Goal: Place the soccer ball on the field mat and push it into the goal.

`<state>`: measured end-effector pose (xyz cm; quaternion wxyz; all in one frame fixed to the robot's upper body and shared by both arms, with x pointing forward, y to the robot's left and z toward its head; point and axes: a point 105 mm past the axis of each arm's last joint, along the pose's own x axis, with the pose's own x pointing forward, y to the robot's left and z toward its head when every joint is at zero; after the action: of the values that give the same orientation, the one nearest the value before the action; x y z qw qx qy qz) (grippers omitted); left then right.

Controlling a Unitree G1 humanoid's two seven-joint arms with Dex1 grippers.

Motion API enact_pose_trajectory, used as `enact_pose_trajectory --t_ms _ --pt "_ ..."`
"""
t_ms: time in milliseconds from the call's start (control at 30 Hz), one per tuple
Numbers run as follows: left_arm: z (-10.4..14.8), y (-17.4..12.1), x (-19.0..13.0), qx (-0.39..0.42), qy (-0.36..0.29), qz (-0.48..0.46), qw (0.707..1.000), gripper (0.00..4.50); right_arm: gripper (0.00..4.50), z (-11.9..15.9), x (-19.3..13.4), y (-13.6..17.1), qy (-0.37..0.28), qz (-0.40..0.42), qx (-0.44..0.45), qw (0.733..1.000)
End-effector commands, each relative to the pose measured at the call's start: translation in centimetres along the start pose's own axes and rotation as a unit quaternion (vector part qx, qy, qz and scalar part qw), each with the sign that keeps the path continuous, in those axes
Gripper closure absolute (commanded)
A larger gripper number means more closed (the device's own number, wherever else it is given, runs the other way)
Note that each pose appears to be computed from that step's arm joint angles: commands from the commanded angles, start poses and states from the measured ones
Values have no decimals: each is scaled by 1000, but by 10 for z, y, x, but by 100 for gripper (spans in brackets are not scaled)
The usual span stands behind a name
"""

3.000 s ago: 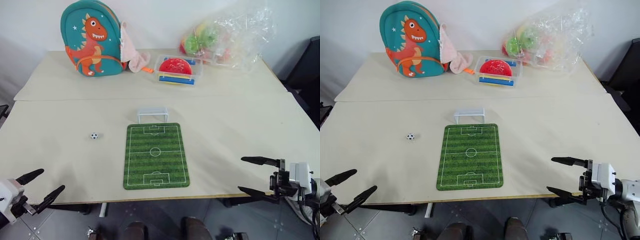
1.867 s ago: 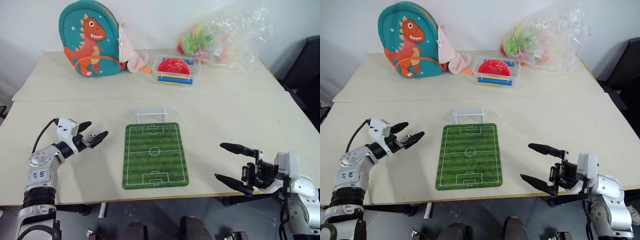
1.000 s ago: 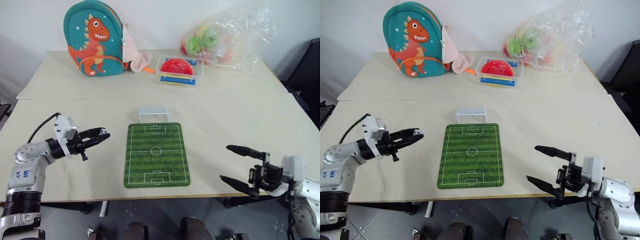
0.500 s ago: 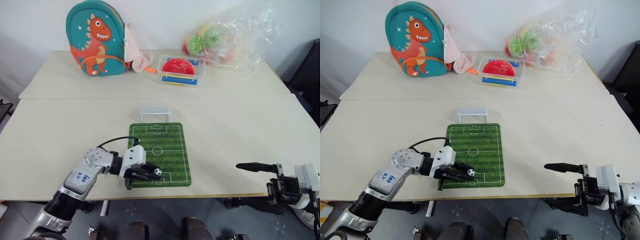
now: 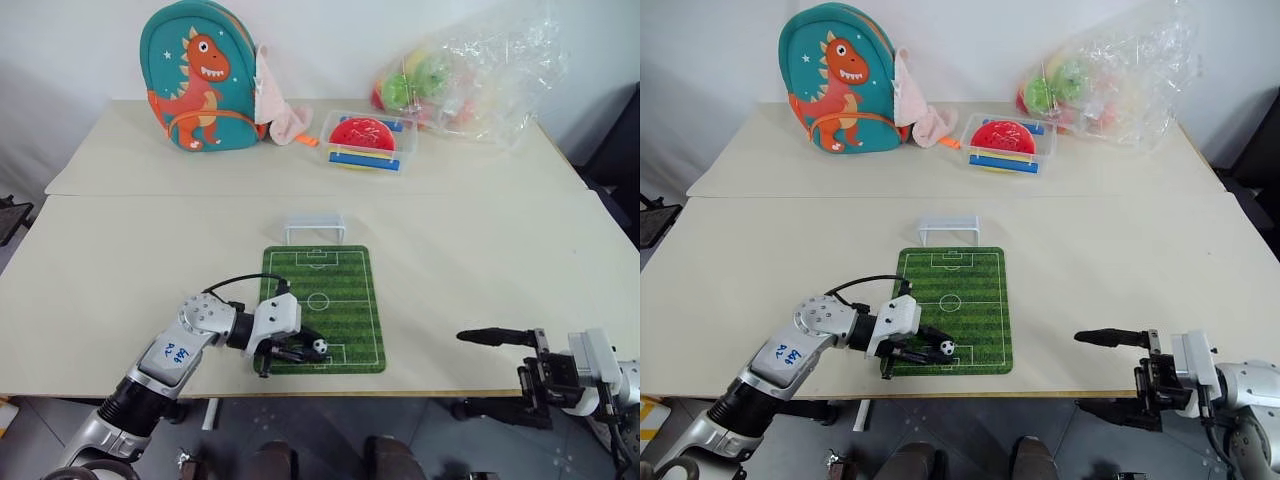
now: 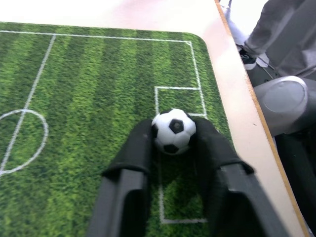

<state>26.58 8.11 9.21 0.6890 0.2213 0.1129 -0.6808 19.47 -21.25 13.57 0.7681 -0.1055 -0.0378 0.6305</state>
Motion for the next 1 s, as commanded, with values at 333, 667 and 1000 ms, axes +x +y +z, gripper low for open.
enact_pose_trajectory --t_ms 333,667,1000 --pt "9 1 -1 32 -29 11 999 17 0 6 4 -1 -2 13 -20 1000" --pt "34 7 -38 34 -115 29 992 17 0 5 4 0 -3 17 -7 1000" --pt "1 -25 -128 -5 -70 106 992 56 0 14 -2 -9 -11 -6 -26 1000"
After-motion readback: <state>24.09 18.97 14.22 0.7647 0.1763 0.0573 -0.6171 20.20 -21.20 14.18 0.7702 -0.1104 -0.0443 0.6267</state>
